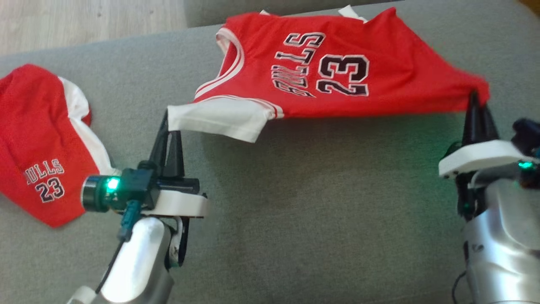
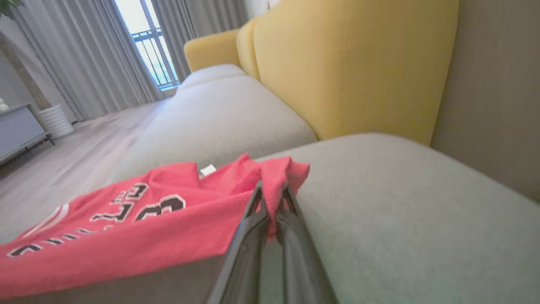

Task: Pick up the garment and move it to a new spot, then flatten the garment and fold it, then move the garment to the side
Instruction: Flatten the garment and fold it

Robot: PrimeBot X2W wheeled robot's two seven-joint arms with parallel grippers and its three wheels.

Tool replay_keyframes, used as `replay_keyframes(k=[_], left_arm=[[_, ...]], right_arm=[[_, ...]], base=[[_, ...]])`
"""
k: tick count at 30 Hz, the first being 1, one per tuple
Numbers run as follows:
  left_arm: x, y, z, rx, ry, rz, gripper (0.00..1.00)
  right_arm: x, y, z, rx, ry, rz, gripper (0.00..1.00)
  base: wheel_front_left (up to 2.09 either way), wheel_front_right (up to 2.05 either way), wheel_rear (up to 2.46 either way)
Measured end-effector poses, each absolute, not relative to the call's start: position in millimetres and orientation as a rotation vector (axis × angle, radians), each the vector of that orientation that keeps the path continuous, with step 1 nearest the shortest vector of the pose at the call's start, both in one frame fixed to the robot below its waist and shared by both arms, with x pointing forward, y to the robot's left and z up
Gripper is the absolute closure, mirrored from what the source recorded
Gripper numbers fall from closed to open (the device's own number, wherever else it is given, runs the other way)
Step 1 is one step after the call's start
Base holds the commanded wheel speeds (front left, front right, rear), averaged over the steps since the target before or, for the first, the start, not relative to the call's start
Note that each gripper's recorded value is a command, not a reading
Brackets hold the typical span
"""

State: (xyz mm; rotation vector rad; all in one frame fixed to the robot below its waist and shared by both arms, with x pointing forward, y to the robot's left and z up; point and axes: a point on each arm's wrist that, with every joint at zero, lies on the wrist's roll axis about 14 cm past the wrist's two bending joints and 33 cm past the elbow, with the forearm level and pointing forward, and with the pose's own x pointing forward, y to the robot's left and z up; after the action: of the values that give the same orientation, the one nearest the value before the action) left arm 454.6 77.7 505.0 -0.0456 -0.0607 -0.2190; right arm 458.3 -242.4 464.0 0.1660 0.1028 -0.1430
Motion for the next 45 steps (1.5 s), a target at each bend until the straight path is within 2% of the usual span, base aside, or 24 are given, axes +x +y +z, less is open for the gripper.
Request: replay_keyframes(k=[13,20,25,30,33,36,41,45], left_arm=[[445.7,87.8,604.8,-0.022,-0.357,-0.219,1.0],[415.9,105.7,671.7,-0.003,-0.566,-0.193,1.0],[402.1,113.4,658.1,0.027,-0.519,-0.197,1.0],[415.6,112.5,636.7,0.082,-0.385,-0.246,1.0],[436.5,102.2,613.3,0.139,-0.274,-0.327,1.0],[473.9,94.1,606.0,0.212,-0.216,-0.393,1.0],[559.7,90.2,619.2,0.35,-0.205,-0.441,1.0],[628.3,97.5,635.0,0.398,-0.225,-0.395,1.0]], right_arm=[[438.6,-246.9,584.7,0.023,-0.187,-0.072,1.0],[406.8,-232.8,645.3,-0.009,-0.326,-0.016,1.0],[393.7,-231.2,643.6,-0.021,-0.292,-0.015,1.0],[401.0,-230.3,630.6,-0.048,-0.222,-0.006,1.0],[418.5,-231.6,613.2,-0.064,-0.139,0.002,1.0],[453.8,-236.2,602.7,-0.112,-0.068,0.015,1.0],[539.7,-239.5,625.9,-0.211,-0.079,0.044,1.0],[606.6,-230.6,638.2,-0.233,-0.111,0.066,1.0]], base=[[0.0,0.0,0.0],[0.0,0.0,0.0],[0.0,0.0,0.0],[0.0,0.0,0.0],[0.0,0.0,0.0],[0.0,0.0,0.0],[0.0,0.0,0.0],[0.0,0.0,0.0]])
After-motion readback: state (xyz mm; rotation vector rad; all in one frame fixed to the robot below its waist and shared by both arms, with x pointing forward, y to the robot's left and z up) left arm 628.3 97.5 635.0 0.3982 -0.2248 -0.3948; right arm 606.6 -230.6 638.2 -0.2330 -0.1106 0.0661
